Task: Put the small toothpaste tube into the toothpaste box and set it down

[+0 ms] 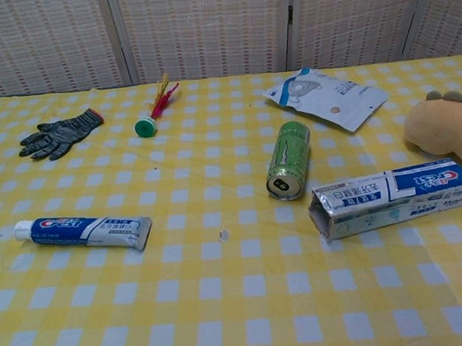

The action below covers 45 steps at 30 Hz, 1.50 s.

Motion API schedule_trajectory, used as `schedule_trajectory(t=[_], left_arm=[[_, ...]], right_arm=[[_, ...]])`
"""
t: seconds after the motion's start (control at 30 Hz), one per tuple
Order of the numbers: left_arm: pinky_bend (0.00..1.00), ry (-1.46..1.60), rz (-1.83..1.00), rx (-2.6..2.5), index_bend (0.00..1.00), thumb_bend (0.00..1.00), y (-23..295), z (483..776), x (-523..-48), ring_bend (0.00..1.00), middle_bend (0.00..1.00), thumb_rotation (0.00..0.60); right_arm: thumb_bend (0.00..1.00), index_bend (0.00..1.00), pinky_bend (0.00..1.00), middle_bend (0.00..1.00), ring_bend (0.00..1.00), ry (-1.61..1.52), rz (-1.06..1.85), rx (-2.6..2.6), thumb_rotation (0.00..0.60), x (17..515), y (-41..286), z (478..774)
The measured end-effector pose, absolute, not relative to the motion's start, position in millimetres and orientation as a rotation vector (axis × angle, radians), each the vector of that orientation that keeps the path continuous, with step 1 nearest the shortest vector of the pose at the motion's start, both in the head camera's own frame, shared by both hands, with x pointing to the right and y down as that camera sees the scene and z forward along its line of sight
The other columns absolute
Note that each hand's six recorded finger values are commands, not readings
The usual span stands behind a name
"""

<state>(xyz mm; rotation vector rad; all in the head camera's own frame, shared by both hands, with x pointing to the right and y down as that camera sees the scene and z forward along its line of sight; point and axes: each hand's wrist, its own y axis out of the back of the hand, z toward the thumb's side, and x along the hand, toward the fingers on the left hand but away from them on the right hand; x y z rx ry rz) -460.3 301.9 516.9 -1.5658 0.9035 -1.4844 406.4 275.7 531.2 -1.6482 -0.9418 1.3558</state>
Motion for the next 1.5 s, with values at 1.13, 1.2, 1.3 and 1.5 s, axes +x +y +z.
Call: schedule_trajectory(t=[1.13, 1.2, 1.3, 1.5], left_arm=[[1.00, 0.759, -1.280, -1.940, 0.34, 0.28, 254.9, 584.1, -386.8, 1.00, 1.00, 0.600], [1.00, 0.744, -1.320, -1.961, 0.33, 0.28, 252.6, 590.6, -382.3, 1.00, 1.00, 0.600], [1.00, 0.714, -1.402, -1.975, 0.32, 0.28, 248.3, 602.0, -378.5, 1.00, 1.00, 0.600], [1.00, 0.629, -1.499, -1.947, 0.32, 0.29, 234.7, 621.0, -360.8, 1.00, 1.00, 0.600]], right_arm=[[0.39, 0.00, 0.00, 0.00, 0.00, -0.936, 1.490, -1.649, 0.600, 420.5, 262.9, 556.2], [0.39, 0.00, 0.00, 0.00, 0.00, -0.933, 1.494, -1.648, 0.600, 420.1, 260.0, 558.3], [0.39, 0.00, 0.00, 0.00, 0.00, -0.927, 1.498, -1.654, 0.600, 419.1, 257.6, 561.4], [0.39, 0.00, 0.00, 0.00, 0.00, -0.939, 1.504, -1.661, 0.600, 421.9, 252.9, 561.9]])
